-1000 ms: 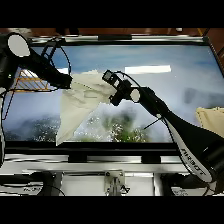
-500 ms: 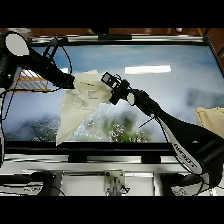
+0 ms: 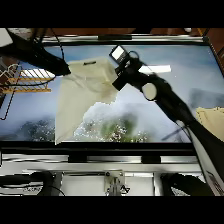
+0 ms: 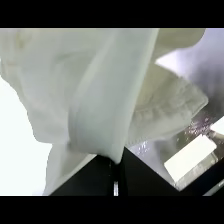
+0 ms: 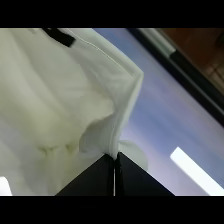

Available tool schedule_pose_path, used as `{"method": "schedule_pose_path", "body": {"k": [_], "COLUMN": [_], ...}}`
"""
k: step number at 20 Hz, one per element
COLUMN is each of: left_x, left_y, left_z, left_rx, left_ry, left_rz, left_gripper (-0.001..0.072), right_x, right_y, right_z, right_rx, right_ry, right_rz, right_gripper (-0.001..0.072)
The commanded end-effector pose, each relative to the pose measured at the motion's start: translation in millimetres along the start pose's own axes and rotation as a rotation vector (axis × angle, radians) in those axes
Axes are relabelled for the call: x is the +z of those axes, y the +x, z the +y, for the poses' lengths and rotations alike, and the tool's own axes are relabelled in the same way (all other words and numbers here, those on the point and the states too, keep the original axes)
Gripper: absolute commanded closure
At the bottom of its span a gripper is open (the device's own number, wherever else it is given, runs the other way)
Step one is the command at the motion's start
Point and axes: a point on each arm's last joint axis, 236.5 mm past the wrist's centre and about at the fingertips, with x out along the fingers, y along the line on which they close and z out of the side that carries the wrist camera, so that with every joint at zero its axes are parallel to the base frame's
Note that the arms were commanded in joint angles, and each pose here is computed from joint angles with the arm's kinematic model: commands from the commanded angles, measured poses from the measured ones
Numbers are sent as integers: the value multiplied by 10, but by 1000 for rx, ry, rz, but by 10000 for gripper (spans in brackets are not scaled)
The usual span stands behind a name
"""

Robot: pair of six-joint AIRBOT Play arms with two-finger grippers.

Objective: Fold the shirts.

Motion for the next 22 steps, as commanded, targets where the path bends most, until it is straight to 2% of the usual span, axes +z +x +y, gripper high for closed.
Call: {"method": "schedule_pose_path", "body": {"k": [1, 3, 6, 10, 13, 15, 20, 22], "left_x": [727, 950, 974, 827, 570, 301, -339, -620], "left_y": [-800, -1362, -2132, -2503, -2128, -1669, -233, 247], "left_z": [-433, -754, -1301, -1380, -1067, -830, -422, -311], "left_rx": [-62, -119, -217, -158, -62, -36, -109, -147], "left_ry": [70, 90, 209, 258, 225, 176, 56, 1], "left_rz": [-353, -541, -730, -777, -602, -430, -70, 60], "left_gripper": [658, 658, 658, 658, 657, 657, 657, 657], "right_x": [623, 837, 1164, 1453, 1188, 815, 53, -337], "right_y": [-953, -1468, -2083, -2583, -2557, -2374, -1556, -1155], "right_z": [-47, -11, -69, -166, -161, -1, 670, 773], "right_rx": [19, 41, 28, -5, -18, 30, 262, 268], "right_ry": [155, 258, 367, 336, 357, 418, 614, 650], "right_rz": [-91, -126, -238, -321, -187, -13, 374, 510], "right_gripper": [637, 637, 637, 637, 637, 638, 637, 638]}}
